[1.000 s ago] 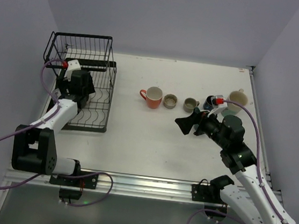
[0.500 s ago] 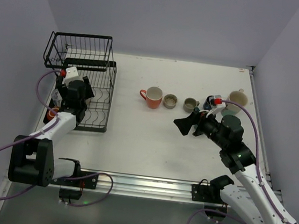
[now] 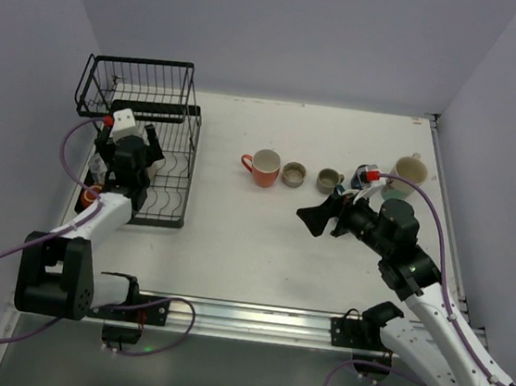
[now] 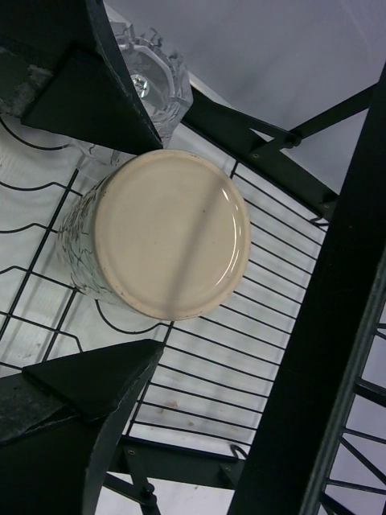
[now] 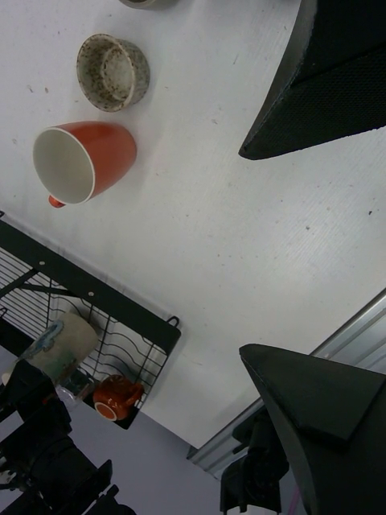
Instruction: Unload the cups from the dish rack
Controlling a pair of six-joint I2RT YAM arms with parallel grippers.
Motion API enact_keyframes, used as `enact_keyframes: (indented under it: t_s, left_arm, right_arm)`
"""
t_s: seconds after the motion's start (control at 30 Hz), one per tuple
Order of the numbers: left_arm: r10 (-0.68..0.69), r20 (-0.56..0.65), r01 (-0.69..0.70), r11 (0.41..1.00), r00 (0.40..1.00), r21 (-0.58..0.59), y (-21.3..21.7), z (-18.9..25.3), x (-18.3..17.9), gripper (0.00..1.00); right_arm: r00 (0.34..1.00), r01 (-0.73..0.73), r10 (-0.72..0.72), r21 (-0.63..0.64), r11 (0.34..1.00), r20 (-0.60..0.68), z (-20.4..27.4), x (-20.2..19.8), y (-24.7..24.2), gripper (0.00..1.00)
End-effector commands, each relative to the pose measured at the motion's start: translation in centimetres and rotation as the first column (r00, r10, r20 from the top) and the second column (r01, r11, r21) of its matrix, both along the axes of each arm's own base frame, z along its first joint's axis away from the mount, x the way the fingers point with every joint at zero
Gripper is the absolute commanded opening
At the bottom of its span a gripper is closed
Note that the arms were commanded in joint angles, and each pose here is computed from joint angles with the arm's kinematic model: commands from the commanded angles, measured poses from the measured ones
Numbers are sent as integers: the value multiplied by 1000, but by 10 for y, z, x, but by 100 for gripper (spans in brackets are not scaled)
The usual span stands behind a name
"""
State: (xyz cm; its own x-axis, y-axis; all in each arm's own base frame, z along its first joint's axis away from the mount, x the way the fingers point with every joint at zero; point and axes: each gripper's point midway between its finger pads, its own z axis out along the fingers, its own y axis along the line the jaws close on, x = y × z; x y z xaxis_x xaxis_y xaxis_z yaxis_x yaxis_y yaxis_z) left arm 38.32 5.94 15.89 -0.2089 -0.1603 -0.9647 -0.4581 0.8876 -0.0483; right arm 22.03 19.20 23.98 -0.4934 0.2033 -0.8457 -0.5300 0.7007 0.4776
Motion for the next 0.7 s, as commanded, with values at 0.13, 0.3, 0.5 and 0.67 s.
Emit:
enact_keyframes:
  t_s: [0.13, 0.3, 0.5, 0.67]
  left_arm:
    - [9, 85, -12, 999, 996, 42, 6, 20, 16, 98]
    - [11, 70, -14, 999, 997, 45, 8, 14, 18, 96]
    - [25, 63, -28, 998, 998, 47, 10, 9, 13, 80]
    - [53, 74, -54, 999, 996, 9, 11, 14, 1, 52]
  right_arm:
    - [997, -49, 49, 12, 999, 53, 14, -2, 8, 99]
    - [998, -39, 39, 2, 999, 56, 13, -1, 6, 99]
    - [998, -23, 23, -2, 1000, 58, 14, 0, 4, 99]
    - [998, -30, 29, 4, 1000, 61, 16, -1, 5, 99]
